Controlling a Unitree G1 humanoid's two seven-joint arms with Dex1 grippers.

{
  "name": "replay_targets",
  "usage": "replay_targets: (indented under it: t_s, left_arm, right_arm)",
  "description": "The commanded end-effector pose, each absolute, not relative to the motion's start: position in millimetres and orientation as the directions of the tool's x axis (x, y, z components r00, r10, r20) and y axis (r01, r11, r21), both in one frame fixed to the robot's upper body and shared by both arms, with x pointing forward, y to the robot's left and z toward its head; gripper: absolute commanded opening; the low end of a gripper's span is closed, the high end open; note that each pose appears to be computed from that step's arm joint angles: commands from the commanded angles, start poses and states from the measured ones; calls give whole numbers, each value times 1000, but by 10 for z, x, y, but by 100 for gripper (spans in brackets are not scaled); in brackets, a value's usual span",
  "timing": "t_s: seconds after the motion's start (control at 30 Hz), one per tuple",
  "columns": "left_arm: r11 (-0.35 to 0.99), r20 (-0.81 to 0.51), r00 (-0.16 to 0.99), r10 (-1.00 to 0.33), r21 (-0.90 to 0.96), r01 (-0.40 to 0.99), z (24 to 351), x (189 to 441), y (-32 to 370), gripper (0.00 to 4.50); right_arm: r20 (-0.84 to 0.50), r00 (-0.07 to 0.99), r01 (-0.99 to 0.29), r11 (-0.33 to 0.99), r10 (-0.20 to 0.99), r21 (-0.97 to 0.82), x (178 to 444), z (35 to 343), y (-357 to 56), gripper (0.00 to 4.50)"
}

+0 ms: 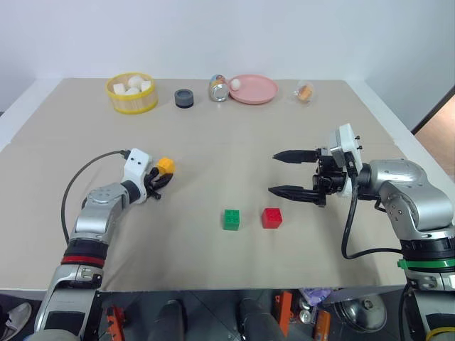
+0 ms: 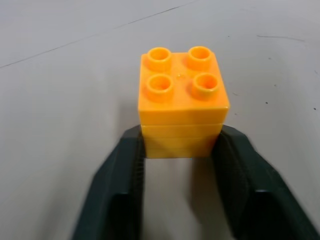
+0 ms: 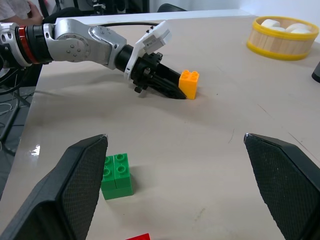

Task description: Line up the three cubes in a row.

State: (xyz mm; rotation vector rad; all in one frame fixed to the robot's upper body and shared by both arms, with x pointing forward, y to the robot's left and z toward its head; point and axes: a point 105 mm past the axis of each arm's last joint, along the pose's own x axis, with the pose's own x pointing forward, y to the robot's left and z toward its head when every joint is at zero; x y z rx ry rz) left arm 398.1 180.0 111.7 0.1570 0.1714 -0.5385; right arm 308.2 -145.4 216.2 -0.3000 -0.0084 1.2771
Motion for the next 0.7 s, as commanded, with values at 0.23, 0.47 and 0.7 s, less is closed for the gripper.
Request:
replay_targets:
  t_s: [0.23, 0.47, 0.7]
  left_arm:
    - [837, -172, 842, -511, 124, 533, 1225, 4021, 1749, 128]
    - [487, -223, 592, -775, 387, 783, 1345, 3509, 1643, 128]
    - [194, -316, 316, -894, 363, 911, 1160, 3040, 1572, 128]
  right_arm:
    - [-145, 300, -927, 252, 943, -278, 3077, 2271, -1456, 450]
    - [-157, 302, -927, 251, 940, -280, 3082, 2260, -1482, 450]
    - [-160, 296, -929, 245, 942, -278, 3097, 2255, -1474, 450]
